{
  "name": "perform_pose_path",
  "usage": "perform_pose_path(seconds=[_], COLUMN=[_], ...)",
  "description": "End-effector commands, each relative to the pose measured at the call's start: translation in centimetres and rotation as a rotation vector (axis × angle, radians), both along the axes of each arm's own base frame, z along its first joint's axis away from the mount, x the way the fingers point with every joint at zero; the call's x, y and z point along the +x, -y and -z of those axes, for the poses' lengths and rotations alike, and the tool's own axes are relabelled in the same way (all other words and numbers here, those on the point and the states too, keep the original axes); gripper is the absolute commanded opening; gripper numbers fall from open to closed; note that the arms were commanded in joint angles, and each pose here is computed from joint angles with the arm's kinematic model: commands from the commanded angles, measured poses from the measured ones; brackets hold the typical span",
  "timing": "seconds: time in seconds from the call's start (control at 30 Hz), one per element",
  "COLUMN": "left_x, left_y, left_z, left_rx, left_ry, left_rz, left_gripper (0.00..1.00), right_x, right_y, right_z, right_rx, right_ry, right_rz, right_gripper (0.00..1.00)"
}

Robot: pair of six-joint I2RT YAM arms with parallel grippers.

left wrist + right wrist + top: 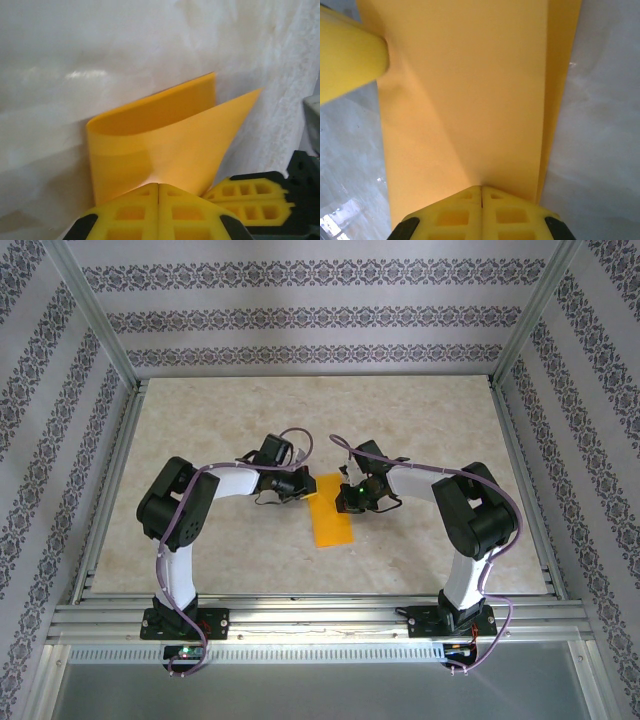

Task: Fold a paper plane with a square sheet of paper (pick it up from the middle)
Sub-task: Fold the square sheet of paper in half at the center of the table.

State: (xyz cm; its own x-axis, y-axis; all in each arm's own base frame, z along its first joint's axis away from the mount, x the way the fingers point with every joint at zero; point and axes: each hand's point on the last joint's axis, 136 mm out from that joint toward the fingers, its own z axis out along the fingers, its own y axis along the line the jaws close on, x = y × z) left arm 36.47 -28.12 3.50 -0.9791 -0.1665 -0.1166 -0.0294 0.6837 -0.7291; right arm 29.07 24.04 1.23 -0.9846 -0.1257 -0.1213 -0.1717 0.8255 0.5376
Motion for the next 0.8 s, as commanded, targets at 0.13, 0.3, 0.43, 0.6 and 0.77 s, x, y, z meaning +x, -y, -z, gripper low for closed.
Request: perform_pose_path(seconds=[0.13, 0.3, 0.43, 0.6, 0.77], left_x=[0.8, 1.4, 1.8, 2.1, 3.0], left_y=[-0.5, -0.8, -1.7, -2.9, -3.7], left_z=[-0.4, 1.1, 2.5, 3.9, 4.0], left_rx=[0.037, 0.072, 0.088, 0.098, 0.096], left_ry=[-0.002, -0.010, -0.022, -0.043, -0.045], left_rz=[0.009, 0.000, -0.026, -0.047, -0.075], left_gripper=[0.00, 0.00, 0.00, 0.00, 0.00], right_x=[-3.6, -3.8, -3.9, -4.1, -4.3], right_y=[4.3, 4.3, 4.3, 4.3, 4.4], right_z=[4.3, 4.4, 4.5, 4.6, 4.7], right_rx=[-0.203, -0.203, -0.200, -0.198, -0.201], right_ry=[-0.156, -0.160, -0.166, -0.168, -0.172], right_rz=[0.023, 0.023, 0.024, 0.022, 0.020], right_gripper=[0.00, 0.00, 0.00, 0.00, 0.00])
